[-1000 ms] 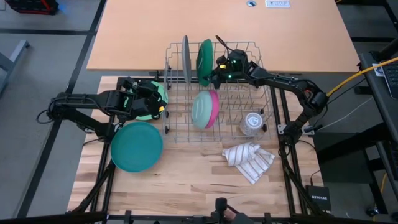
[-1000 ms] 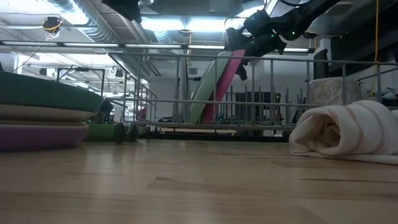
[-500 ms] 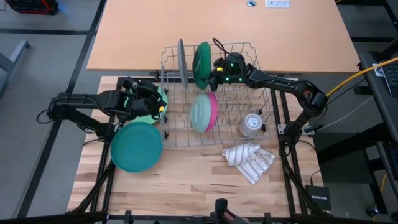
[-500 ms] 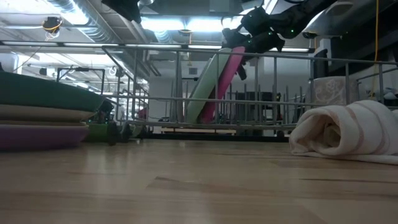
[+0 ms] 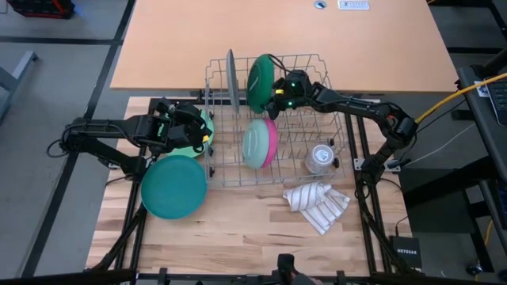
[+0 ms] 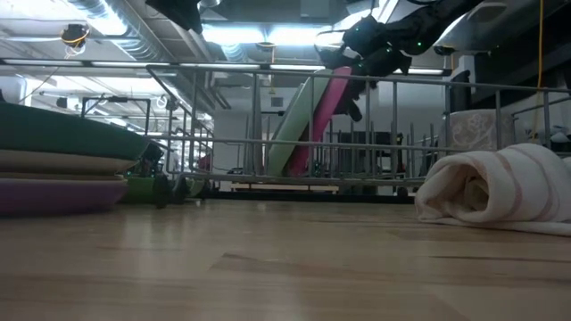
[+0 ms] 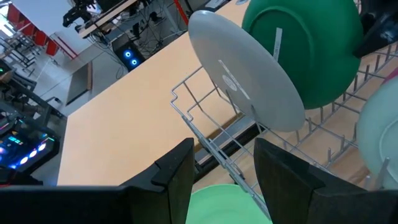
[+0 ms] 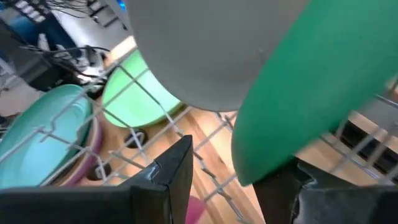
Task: Sort dishes
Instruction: Put the dark green plate in the dish rack
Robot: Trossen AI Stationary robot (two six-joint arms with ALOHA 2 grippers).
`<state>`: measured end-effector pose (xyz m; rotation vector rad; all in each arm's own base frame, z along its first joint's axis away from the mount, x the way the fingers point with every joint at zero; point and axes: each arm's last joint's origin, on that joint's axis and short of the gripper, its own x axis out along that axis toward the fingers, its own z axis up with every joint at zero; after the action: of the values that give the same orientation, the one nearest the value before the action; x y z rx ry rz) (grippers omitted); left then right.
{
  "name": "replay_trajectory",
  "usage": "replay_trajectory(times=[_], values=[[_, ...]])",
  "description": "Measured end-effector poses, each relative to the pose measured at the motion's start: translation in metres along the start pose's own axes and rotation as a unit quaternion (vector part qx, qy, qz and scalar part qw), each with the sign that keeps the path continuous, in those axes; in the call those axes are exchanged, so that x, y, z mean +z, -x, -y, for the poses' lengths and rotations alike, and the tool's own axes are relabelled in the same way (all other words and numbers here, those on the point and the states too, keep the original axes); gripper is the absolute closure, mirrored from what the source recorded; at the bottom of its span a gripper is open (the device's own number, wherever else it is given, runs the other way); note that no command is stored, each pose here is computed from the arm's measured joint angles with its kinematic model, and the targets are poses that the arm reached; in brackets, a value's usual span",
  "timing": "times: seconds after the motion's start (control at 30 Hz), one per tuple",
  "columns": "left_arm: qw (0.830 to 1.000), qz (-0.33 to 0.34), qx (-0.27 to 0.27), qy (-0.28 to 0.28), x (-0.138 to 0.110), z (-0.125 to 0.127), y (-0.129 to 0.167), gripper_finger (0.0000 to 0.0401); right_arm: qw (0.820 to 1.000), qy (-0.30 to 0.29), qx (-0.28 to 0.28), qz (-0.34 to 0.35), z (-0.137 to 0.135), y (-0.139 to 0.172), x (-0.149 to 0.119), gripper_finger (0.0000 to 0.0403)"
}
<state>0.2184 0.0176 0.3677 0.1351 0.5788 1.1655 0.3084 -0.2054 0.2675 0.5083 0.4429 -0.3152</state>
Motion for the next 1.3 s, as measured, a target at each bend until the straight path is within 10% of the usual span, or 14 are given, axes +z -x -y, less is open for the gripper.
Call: replay_trajectory(times=[1.3], values=[[1.0,-0.002,-0.001,-0.002,0.0,0.0,0.0,0.0246,0.992,0.016,-0.098,0.078,-0.021,0.058,0.022,0.0251]])
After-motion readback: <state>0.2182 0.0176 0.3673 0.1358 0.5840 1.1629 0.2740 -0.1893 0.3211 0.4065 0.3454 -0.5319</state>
